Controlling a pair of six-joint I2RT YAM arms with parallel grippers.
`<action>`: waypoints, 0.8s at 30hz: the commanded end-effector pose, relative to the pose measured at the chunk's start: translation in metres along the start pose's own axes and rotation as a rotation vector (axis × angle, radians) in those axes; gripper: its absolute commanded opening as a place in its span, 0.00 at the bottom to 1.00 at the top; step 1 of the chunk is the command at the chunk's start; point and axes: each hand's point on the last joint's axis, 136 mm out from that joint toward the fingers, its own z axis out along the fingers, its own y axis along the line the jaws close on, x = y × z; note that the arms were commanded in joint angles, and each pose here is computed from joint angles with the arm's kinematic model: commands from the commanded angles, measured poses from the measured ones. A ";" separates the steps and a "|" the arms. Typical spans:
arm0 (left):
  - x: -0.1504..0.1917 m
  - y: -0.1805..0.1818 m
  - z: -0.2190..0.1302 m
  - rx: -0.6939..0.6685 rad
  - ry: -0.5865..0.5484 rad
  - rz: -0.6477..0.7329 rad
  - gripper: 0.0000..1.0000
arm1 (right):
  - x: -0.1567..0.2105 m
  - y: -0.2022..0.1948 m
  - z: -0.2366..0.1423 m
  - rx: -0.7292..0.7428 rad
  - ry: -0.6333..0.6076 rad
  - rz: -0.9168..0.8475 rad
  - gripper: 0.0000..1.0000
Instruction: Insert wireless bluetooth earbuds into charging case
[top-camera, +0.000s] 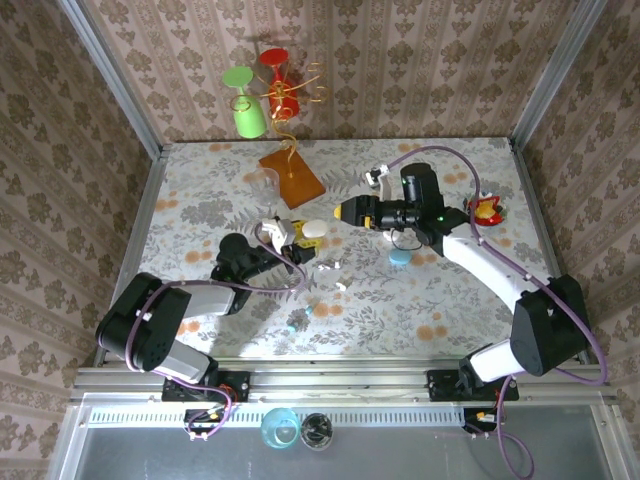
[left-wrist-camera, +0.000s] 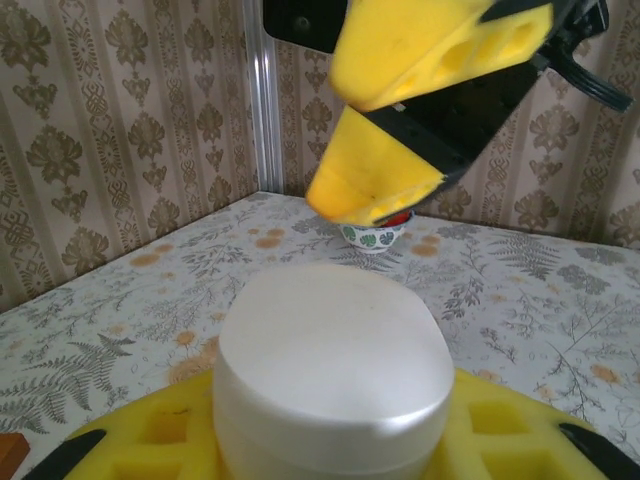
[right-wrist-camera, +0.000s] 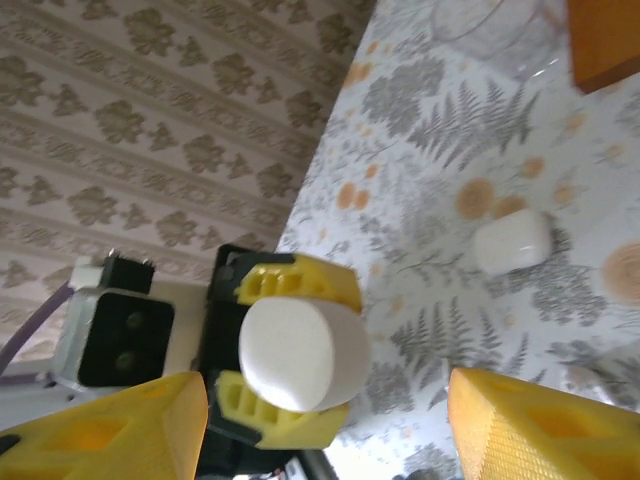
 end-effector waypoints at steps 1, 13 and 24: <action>-0.030 0.003 0.004 -0.002 -0.084 0.021 0.27 | 0.007 0.012 0.006 -0.117 0.052 0.087 0.66; -0.040 0.007 0.012 -0.049 -0.111 0.030 0.26 | 0.018 0.009 0.040 -0.190 0.091 0.216 0.64; -0.033 0.007 0.016 -0.040 -0.095 0.011 0.27 | 0.016 0.004 0.049 -0.217 0.078 0.291 0.39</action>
